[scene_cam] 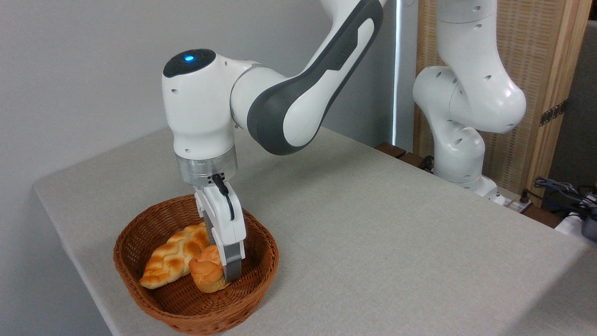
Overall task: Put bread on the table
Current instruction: 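Close the gripper on the round golden bun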
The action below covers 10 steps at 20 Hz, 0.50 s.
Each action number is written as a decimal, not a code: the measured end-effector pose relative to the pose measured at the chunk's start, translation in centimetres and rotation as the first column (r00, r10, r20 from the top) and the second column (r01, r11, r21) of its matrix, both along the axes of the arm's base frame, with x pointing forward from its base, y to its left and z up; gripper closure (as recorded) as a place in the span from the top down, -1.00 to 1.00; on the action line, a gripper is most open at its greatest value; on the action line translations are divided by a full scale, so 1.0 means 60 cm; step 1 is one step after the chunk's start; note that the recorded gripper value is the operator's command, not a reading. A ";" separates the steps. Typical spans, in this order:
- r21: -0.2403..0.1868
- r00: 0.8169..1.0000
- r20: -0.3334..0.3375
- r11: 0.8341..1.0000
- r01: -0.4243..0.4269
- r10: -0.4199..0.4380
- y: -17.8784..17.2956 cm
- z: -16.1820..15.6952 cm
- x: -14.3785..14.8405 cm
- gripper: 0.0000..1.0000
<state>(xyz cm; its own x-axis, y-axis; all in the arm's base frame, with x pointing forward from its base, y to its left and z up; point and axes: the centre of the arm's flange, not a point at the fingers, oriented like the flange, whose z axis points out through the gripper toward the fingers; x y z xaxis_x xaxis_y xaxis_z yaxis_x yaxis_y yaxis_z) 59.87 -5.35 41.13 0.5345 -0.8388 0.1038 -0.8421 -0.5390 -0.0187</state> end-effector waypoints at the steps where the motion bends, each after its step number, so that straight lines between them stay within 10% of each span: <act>1: 0.000 1.000 0.000 1.000 0.000 0.000 0.000 0.000 0.000 0.15; 10: -0.001 1.000 0.007 1.000 0.002 -0.002 -0.002 -0.001 0.002 0.16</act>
<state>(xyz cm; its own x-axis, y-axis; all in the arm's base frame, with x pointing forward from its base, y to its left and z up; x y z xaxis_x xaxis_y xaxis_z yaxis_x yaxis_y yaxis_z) 59.97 -5.49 41.05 0.5324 -0.8396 0.1080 -0.8429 -0.5376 -0.0239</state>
